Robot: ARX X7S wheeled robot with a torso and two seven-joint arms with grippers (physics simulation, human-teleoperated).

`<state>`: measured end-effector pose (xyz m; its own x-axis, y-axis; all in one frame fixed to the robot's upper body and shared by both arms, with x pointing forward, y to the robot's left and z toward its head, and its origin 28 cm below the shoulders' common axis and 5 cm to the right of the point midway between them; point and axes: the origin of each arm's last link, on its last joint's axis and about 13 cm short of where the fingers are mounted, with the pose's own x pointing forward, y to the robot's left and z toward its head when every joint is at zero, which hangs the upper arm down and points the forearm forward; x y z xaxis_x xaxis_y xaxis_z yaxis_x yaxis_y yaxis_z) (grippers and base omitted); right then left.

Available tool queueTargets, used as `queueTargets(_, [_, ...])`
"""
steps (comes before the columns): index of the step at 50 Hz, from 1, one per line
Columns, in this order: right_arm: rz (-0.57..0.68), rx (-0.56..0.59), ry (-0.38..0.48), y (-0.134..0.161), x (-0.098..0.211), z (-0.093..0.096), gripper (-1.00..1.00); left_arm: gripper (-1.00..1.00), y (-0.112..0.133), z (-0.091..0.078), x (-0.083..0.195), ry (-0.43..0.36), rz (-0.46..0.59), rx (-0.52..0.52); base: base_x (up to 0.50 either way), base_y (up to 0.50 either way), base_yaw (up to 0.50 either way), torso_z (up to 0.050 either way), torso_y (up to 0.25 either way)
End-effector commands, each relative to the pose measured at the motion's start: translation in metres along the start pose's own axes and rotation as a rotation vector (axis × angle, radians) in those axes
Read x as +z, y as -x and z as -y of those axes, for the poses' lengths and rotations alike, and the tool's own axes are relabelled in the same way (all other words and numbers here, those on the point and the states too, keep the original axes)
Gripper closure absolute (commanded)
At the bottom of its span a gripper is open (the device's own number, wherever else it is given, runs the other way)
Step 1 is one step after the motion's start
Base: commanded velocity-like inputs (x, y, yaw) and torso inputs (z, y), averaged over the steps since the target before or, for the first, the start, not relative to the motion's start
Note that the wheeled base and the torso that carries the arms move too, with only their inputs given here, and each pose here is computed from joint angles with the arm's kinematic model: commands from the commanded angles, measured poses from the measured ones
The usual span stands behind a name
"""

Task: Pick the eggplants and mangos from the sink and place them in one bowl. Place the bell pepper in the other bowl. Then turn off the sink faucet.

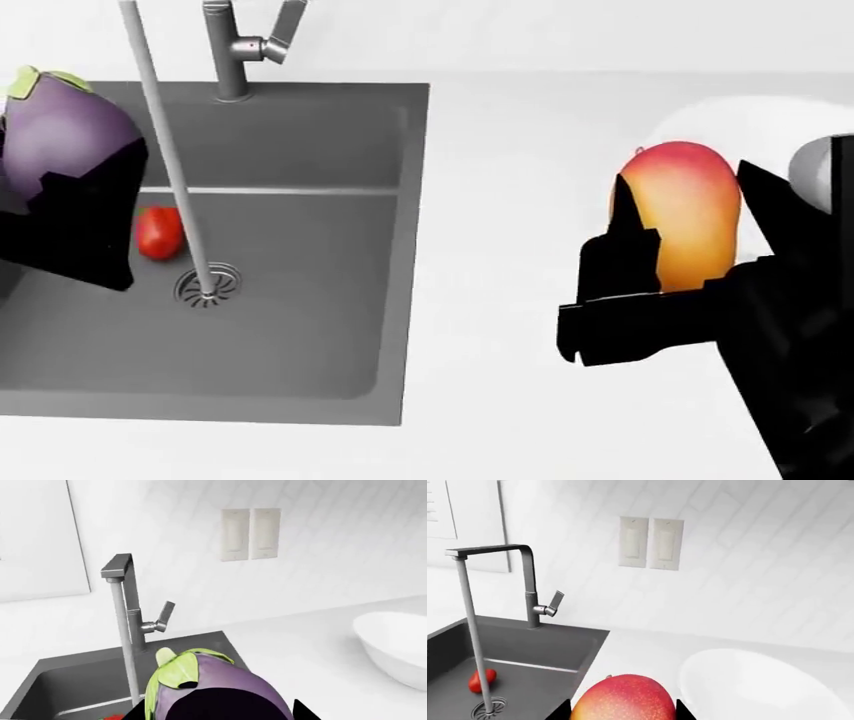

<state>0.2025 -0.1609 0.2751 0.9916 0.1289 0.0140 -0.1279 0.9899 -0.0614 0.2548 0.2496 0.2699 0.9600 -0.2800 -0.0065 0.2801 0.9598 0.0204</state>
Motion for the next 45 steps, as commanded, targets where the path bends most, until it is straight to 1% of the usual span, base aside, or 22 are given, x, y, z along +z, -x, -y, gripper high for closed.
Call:
queueTargets(1, [0.027,-0.037,-0.001,0.003,-0.001,0.003,1.00,1.00,-0.001,0.004,0.003,0.030,0.019,-0.022,0.02,-0.50,0.00,0.000,0.000])
queueTargets(7, [0.042,-0.057,-0.007,0.005,-0.001,0.006,1.00,1.00,-0.001,0.004,0.004,0.031,0.018,-0.022,0.07,-0.50,0.00,0.000,0.000])
queueTargets(20, [0.044,-0.074,0.019,0.011,0.002,0.009,1.00,1.00,-0.004,0.005,0.002,0.037,0.019,-0.025,0.13,-0.50,0.00,0.000,0.000])
queueTargets(27, [0.047,-0.078,0.019,0.014,0.007,0.007,1.00,1.00,-0.004,0.006,0.001,0.039,0.020,-0.025,0.20,-0.50,0.00,0.000,0.002])
queueTargets(40, [0.055,-0.094,0.021,0.016,0.008,0.007,1.00,1.00,-0.005,0.005,0.002,0.042,0.020,-0.030,0.31,-0.45,0.00,0.000,0.000])
queueTargets(45, [0.053,-0.089,0.019,0.014,0.005,0.006,1.00,1.00,-0.007,0.006,0.000,0.044,0.017,-0.028,0.41,-0.18,0.00,0.000,0.002])
